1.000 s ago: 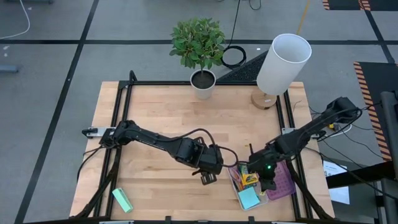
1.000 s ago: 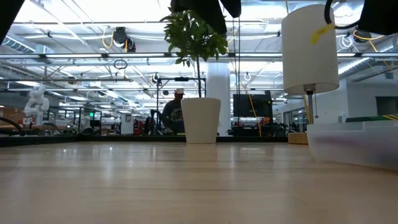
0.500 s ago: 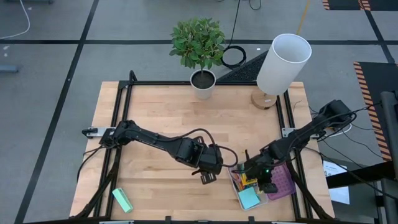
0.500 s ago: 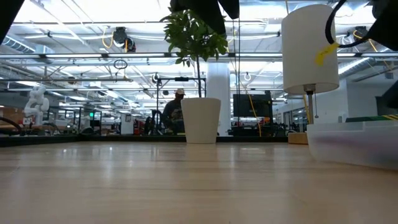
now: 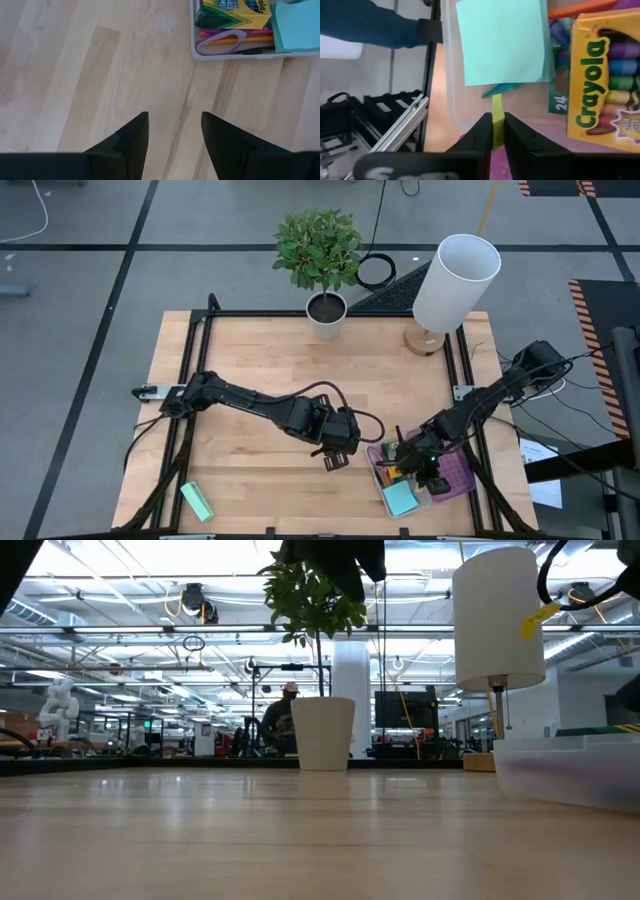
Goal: Pack school essentials
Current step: Put the green eraser into the purple supply box
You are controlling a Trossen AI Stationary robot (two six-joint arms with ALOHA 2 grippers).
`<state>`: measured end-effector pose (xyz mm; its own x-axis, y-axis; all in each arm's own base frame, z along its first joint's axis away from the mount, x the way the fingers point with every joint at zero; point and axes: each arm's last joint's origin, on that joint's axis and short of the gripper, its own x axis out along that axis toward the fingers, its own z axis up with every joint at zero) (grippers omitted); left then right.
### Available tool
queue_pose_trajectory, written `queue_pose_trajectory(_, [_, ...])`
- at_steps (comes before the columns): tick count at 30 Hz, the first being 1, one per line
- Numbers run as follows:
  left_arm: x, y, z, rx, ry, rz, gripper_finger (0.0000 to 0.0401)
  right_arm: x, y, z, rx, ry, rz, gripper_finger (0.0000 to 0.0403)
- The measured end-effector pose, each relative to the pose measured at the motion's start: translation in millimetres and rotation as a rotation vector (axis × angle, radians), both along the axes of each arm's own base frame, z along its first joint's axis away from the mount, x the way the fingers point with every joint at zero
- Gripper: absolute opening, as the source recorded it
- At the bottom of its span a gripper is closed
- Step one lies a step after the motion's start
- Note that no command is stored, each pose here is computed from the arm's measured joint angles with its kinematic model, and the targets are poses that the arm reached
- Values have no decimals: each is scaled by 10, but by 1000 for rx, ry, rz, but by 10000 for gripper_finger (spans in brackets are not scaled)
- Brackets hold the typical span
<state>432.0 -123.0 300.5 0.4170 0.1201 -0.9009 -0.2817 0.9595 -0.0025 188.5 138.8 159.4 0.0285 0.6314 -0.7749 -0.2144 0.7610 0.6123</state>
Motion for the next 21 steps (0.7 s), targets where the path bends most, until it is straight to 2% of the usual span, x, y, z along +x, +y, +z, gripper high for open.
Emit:
queue_pose_trajectory(9, [24,85,1,7,2,3,184,-32,56,-6,-45,-22,-12,90])
queue_pose_trajectory(15, [26,92,1,9,2,0,184,-16,34,-17,-112,-64,-50,108])
queue_pose_trajectory(21, [24,86,1,8,2,1,184,-12,30,-19,-131,-89,-43,121])
